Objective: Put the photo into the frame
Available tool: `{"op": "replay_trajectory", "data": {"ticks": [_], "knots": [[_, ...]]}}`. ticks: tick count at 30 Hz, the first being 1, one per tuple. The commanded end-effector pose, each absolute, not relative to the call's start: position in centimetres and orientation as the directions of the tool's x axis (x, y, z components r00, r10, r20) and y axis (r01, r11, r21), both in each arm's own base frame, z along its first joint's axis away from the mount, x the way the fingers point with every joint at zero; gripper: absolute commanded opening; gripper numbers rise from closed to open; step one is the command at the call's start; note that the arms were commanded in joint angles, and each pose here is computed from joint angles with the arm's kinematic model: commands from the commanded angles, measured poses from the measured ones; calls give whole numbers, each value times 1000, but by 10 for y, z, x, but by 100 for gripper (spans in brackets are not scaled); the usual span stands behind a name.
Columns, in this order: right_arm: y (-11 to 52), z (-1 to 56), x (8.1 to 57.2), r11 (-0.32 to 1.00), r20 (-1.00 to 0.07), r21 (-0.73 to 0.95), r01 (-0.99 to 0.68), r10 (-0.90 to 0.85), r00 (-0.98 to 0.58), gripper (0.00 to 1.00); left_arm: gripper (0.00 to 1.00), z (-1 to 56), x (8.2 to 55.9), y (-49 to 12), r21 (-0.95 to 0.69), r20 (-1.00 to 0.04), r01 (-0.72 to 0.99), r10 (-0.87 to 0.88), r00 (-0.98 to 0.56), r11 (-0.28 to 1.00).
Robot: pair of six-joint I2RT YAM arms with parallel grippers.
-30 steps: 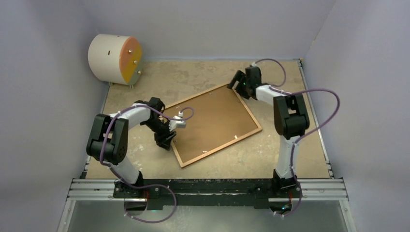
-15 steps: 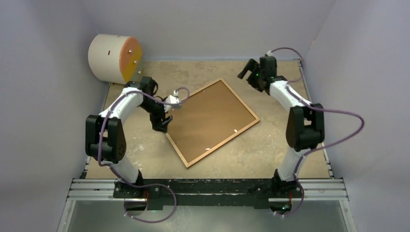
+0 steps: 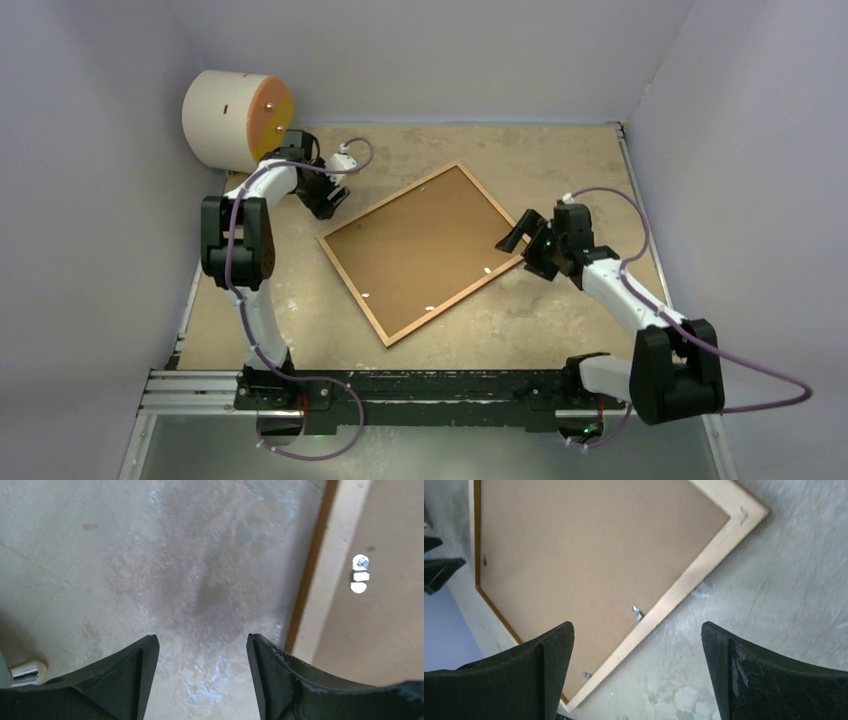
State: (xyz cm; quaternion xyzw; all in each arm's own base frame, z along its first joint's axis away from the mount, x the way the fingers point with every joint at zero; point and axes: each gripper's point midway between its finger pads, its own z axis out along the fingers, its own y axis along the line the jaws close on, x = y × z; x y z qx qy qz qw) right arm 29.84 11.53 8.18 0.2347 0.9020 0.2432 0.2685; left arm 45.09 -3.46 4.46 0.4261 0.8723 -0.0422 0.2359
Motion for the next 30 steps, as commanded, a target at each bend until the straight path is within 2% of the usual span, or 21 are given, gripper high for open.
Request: {"op": "replay_trajectory", "data": {"ticks": [1, 6, 10, 23, 26, 30], "knots": [[129, 78, 275, 710, -293, 644, 285, 574, -765, 99, 68, 31, 471, -23, 197, -433, 703, 704, -563, 683], [143, 60, 276, 675, -213, 675, 297, 563, -798, 99, 68, 7, 444, -26, 137, -397, 736, 717, -573, 663], [146, 60, 298, 671, -222, 683, 289, 567, -793, 99, 68, -2, 405, -46, 12, -395, 803, 740, -544, 596], [134, 82, 396, 734, -377, 619, 279, 589, -715, 98, 67, 4, 257, -112, -319, -427, 907, 813, -396, 274], [124, 89, 407, 762, -411, 578, 291, 580, -703, 98, 67, 17, 245, -120, -339, -466, 910, 798, -384, 240], [116, 114, 415, 786, -500, 563, 255, 569, -652, 94, 67, 33, 254, -116, -358, -508, 897, 752, -420, 260]]}}
